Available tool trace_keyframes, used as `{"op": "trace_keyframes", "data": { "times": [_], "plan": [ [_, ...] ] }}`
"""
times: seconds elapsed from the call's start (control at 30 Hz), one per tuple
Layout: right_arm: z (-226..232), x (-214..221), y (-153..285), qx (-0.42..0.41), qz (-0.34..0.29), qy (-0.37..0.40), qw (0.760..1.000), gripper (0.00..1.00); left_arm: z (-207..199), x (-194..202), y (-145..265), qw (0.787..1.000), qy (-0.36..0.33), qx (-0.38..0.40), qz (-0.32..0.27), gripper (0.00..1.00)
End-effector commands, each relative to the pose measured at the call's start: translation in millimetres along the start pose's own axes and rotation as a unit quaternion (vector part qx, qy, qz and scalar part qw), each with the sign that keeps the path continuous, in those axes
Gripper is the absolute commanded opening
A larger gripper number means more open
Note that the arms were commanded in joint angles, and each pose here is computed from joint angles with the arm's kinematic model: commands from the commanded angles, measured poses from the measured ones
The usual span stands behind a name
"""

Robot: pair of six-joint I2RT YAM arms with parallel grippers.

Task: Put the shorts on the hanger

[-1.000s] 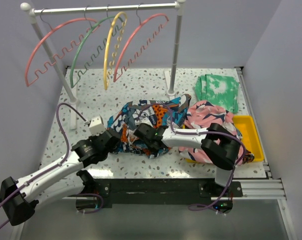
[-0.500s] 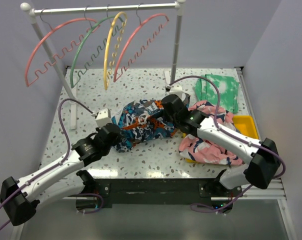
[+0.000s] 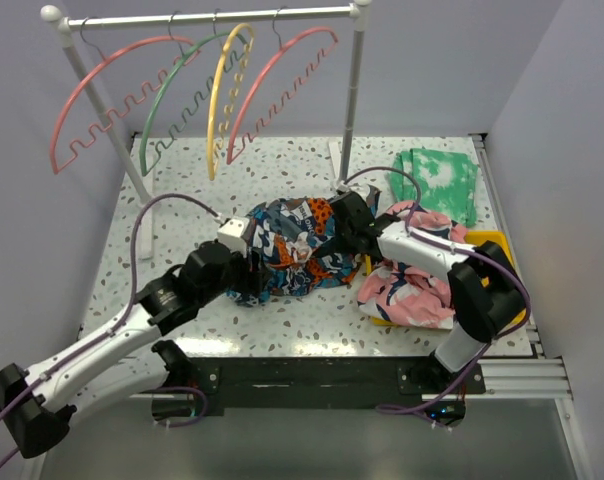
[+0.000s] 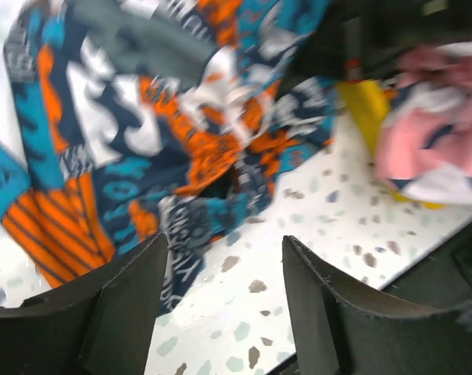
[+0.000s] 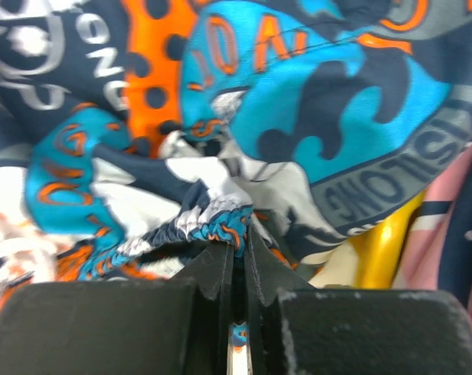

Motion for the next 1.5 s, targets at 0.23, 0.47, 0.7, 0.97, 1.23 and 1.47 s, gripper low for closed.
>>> {"op": "trace_keyframes", "data": {
  "times": [0.23, 0.47, 0.7, 0.97, 1.23, 1.47],
  "plan": [
    [22.8, -36.4, 32.9, -0.07, -0.063, -0.035, 0.995, 0.0, -98.9, -232.8, 126.1, 0.948, -0.083, 0.106, -0.29, 0.59],
    [23.9, -36.2, 34.5, -0.076, -0.066, -0.039, 0.994, 0.0, -102.7, -328.3, 120.0, 0.93, -0.127, -0.012, -0.344, 0.65],
    [26.0, -35.3, 33.9, -0.082, -0.063, -0.03, 0.994, 0.0, -94.7, -374.1, 79.6, 0.927, -0.171, -0.024, -0.332, 0.66],
    [32.1, -31.9, 31.6, -0.098, -0.054, -0.025, 0.993, 0.0, -78.2, -388.8, 43.3, 0.927, -0.192, -0.06, -0.316, 0.66],
    [33.6, -31.5, 31.6, -0.104, -0.049, -0.018, 0.993, 0.0, -64.4, -378.0, 10.6, 0.934, -0.204, -0.068, -0.286, 0.65],
    [38.3, -31.7, 31.7, -0.114, -0.046, -0.015, 0.992, 0.0, -53.1, -364.3, -9.5, 0.943, -0.197, -0.071, -0.258, 0.59]
  ]
}}
Point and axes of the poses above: each gripper's point midway between its finger pads, its own y axis back along the fingers, its own z axis along the line the jaws close on, x = y × z, the point moved 1 cm from there along y, back along the fingers, and after that the axes turned 7 degrees about y, right-handed, at the moved point
